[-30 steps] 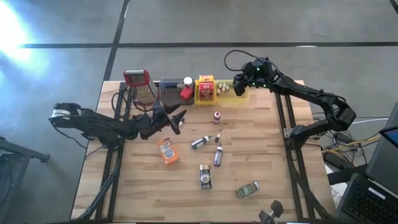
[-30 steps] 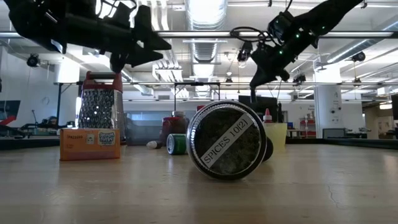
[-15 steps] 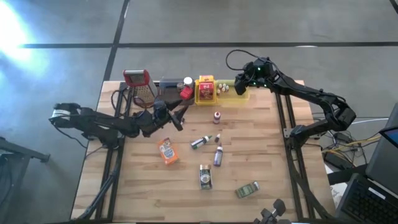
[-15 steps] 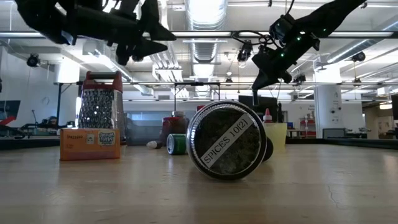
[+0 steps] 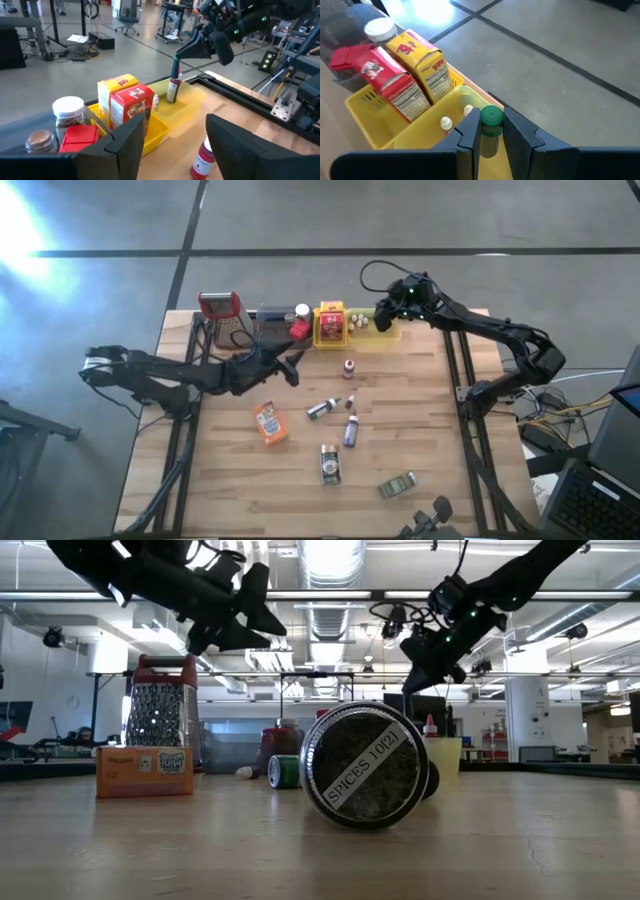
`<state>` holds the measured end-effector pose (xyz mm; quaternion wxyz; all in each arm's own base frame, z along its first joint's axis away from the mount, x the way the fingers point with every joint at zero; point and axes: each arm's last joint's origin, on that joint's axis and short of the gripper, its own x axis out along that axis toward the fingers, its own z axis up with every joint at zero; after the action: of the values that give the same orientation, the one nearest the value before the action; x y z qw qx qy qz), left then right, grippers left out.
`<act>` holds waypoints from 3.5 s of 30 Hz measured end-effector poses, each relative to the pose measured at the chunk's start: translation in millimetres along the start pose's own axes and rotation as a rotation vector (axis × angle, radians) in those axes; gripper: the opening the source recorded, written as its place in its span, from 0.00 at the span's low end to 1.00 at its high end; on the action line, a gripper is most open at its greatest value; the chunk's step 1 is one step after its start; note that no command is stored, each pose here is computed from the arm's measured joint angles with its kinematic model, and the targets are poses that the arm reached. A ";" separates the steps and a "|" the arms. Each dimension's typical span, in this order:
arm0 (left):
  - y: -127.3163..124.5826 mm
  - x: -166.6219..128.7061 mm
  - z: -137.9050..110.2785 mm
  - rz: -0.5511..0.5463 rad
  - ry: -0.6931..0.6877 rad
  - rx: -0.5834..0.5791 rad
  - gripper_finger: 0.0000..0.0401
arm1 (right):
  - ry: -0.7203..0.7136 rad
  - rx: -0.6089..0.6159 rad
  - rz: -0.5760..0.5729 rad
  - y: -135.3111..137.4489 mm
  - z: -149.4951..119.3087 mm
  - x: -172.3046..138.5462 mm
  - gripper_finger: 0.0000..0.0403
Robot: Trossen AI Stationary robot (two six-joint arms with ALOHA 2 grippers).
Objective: Pick & Place Kitchen Items
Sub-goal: Put the green food coloring bottle into the light yellow bin
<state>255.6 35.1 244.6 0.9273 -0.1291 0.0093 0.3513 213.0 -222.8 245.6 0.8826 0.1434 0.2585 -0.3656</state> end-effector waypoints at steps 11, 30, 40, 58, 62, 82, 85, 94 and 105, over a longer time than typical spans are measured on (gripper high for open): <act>2.5 0.8 -1.4 0.010 0.005 0.004 0.54 | 0.014 0.003 -0.013 -3.3 -7.2 26.3 0.15; 5.7 2.2 -3.6 0.028 0.028 0.023 0.54 | -0.054 0.001 -0.013 -5.7 -42.1 43.3 0.13; 6.6 2.7 -3.3 0.032 0.027 0.022 0.54 | -0.089 -0.042 -0.012 -5.6 -51.7 45.2 0.13; 6.6 2.7 -3.3 0.032 0.027 0.012 0.54 | -0.048 -0.086 0.037 13.4 -72.4 45.2 0.13; 6.5 2.8 -3.1 0.032 0.026 0.011 0.54 | -0.083 -0.083 0.046 15.4 -74.3 44.5 0.14; 6.6 2.8 -3.5 0.034 0.031 0.006 0.54 | -0.058 -0.068 0.046 15.8 -88.2 75.3 0.14; 6.9 2.7 -4.2 0.035 0.034 0.008 0.54 | -0.053 -0.068 0.046 15.8 -88.8 75.8 0.15; 6.8 2.8 -4.2 0.035 0.034 0.008 0.54 | -0.045 -0.064 0.046 15.7 -89.3 75.8 0.20; 6.5 2.9 -3.5 0.034 0.031 0.008 0.54 | -0.030 -0.065 0.046 15.8 -89.5 74.3 0.33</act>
<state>253.7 40.8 239.4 0.9215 -0.1308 0.0270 0.3648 237.5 -214.7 131.0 0.8987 0.1151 0.2534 -0.3389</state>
